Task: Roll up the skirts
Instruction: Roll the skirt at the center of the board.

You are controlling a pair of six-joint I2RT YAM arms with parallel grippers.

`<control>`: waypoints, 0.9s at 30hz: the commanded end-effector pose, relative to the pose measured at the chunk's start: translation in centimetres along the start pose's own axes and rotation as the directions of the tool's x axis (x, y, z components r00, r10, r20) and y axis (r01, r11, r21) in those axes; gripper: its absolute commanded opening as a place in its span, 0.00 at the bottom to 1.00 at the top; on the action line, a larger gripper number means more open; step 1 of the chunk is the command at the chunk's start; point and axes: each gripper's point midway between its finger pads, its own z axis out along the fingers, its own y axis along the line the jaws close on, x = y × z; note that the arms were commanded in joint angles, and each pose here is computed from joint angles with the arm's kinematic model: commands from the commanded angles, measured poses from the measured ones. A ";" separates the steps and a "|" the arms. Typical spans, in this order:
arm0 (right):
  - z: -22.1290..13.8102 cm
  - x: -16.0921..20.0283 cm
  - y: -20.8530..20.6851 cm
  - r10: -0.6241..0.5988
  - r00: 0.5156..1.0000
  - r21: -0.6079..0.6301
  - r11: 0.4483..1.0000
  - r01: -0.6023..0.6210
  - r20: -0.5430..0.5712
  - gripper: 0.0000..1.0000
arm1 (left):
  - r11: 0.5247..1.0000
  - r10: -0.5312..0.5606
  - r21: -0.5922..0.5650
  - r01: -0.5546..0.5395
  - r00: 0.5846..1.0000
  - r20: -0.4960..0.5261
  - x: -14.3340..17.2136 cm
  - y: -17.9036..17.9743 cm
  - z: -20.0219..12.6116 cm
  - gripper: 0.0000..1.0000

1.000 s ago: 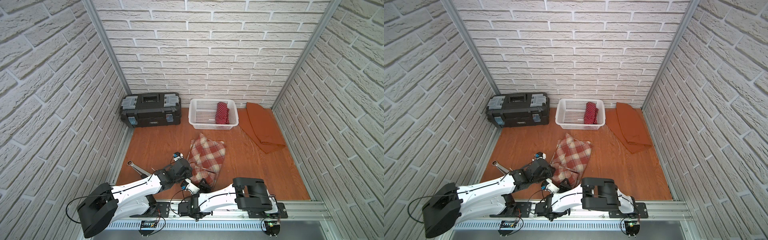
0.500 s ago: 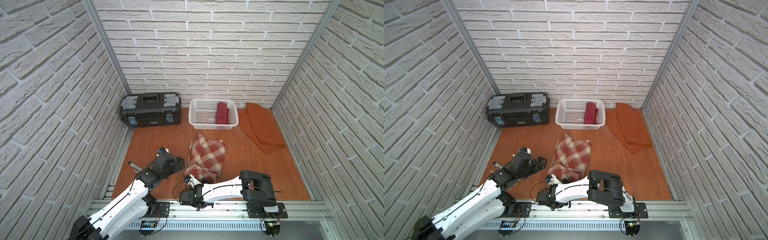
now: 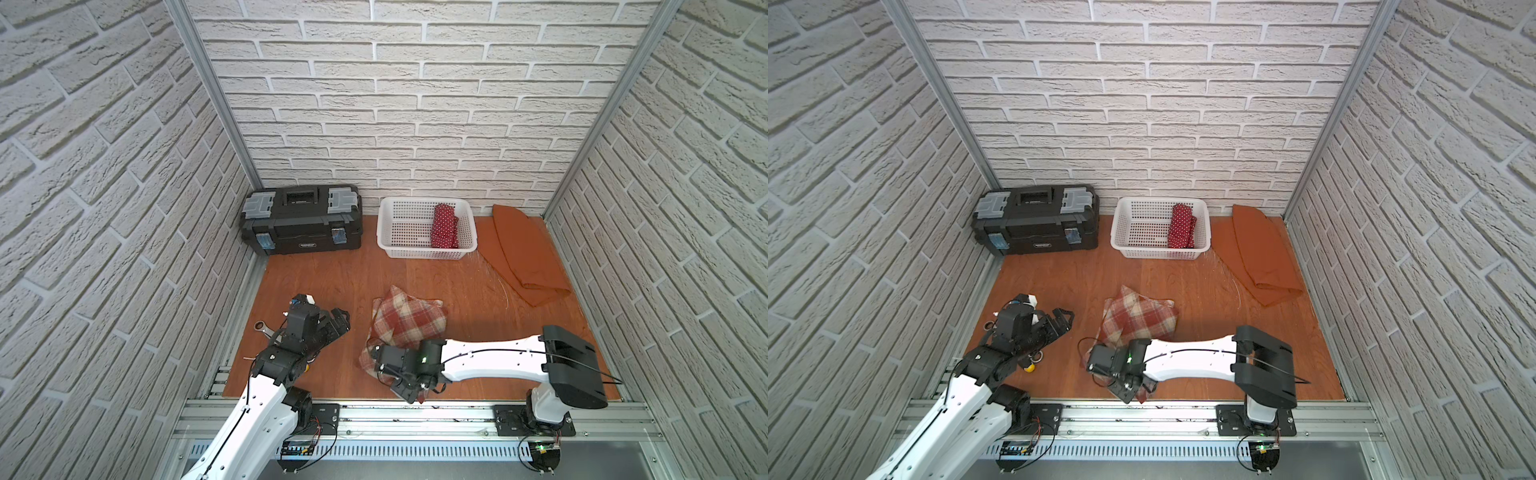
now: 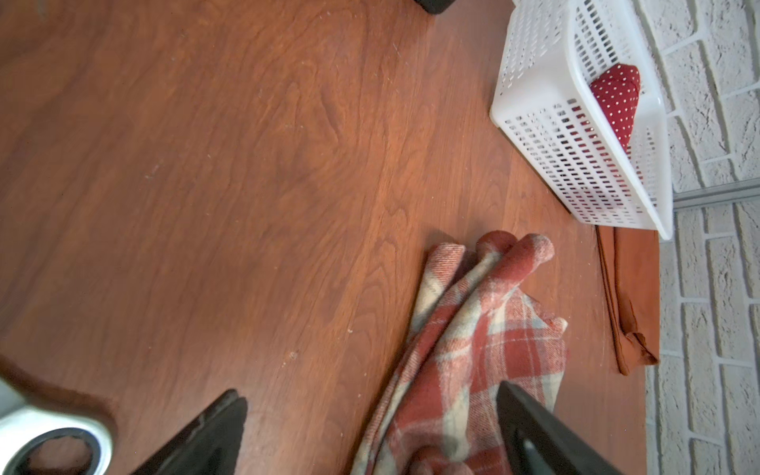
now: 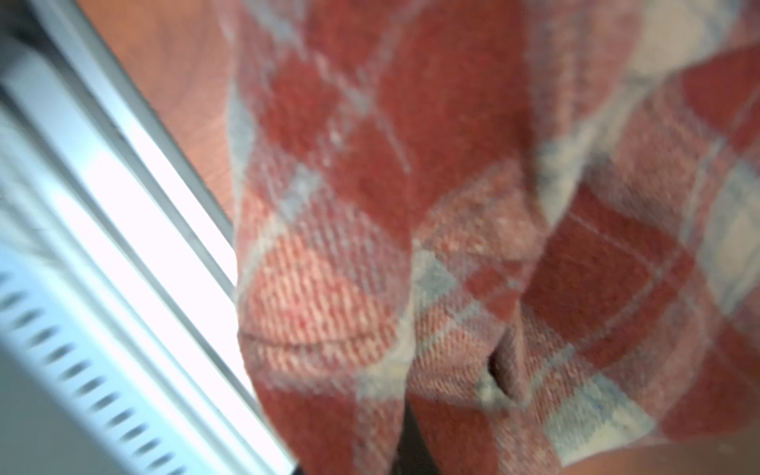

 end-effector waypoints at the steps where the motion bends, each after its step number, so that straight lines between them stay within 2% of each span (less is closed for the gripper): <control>1: -1.4 -1.4 3.3 0.070 0.997 -0.389 0.920 -0.054 0.027 0.02 | 0.998 0.017 0.065 -0.017 1.000 -0.010 0.2 -1.2 0.7 0.98; 3: -1.2 -2.2 2.9 0.146 0.989 -0.465 0.877 -0.120 0.021 0.02 | 0.997 0.018 0.075 -0.017 1.000 -0.016 0.5 -1.4 1.0 0.98; 7: -0.6 -3.7 2.5 0.240 0.970 -0.639 0.740 -0.210 -0.042 0.02 | 0.994 0.026 0.104 -0.023 0.999 -0.033 1.1 -2.2 1.9 0.98; 10: -1.0 -4.7 0.0 0.310 0.949 -0.663 0.700 -0.266 -0.054 0.02 | 0.990 0.046 0.132 -0.041 0.998 -0.037 1.3 -3.2 2.1 0.98; 13: -2.5 -6.0 -1.8 0.383 0.923 -0.726 0.626 -0.285 -0.032 0.02 | 0.990 0.061 0.130 -0.054 0.997 -0.051 1.6 -3.4 2.6 0.98; 15: -2.6 -6.2 -3.1 0.409 0.912 -0.720 0.623 -0.306 -0.033 0.03 | 0.989 0.066 0.133 -0.058 0.996 -0.053 1.7 -3.5 2.7 0.98; 19: -1.2 -6.2 -5.1 0.447 0.891 -0.739 0.573 -0.354 -0.080 0.05 | 0.987 0.072 0.149 -0.063 0.996 -0.054 1.7 -3.8 3.2 0.98; 22: 0.9 -5.4 -6.7 0.450 0.885 -0.689 0.606 -0.399 -0.117 0.05 | 0.985 0.078 0.160 -0.068 0.995 -0.057 1.6 -4.3 3.5 0.98; 27: 2.5 -4.3 -9.3 0.500 0.856 -0.630 0.624 -0.462 -0.132 0.09 | 0.980 0.084 0.184 -0.070 0.994 -0.066 1.8 -5.1 4.0 0.98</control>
